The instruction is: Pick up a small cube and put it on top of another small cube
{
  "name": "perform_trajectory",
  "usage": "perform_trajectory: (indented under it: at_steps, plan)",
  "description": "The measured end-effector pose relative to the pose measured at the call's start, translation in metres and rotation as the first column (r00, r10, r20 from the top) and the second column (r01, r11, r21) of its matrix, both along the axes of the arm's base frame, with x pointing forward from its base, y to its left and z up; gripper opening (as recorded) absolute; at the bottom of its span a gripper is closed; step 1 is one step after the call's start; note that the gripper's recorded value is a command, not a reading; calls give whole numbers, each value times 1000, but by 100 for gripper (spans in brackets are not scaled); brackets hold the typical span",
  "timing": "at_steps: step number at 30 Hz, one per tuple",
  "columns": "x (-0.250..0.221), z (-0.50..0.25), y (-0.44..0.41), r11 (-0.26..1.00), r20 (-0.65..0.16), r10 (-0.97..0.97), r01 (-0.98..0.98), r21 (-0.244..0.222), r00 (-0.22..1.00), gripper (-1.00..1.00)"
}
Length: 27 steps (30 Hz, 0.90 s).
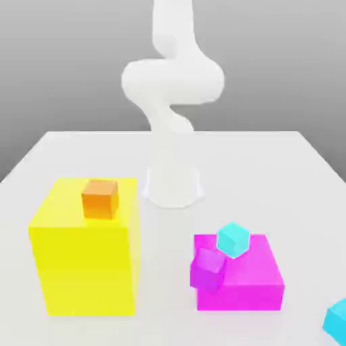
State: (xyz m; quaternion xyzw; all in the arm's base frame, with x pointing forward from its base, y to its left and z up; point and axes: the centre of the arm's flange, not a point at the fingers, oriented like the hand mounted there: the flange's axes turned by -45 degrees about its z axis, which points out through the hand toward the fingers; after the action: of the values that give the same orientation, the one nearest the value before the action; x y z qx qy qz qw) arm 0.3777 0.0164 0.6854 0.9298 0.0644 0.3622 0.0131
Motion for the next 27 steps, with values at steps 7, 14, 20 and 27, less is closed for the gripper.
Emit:
perform_trajectory:
  at_steps: [7, 14, 20, 27]
  plan:
    - [74, -86, 59, 909, -184, 338, -371, -190, 923, 0]
    - [119, -187, 127, 651, -381, 606, -711, -265, 698, 0]
    - [130, -284, 193, 317, -531, 748, -917, -241, 398, 0]
    - [117, -405, 253, -105, -648, 762, -986, -128, 2, 0]
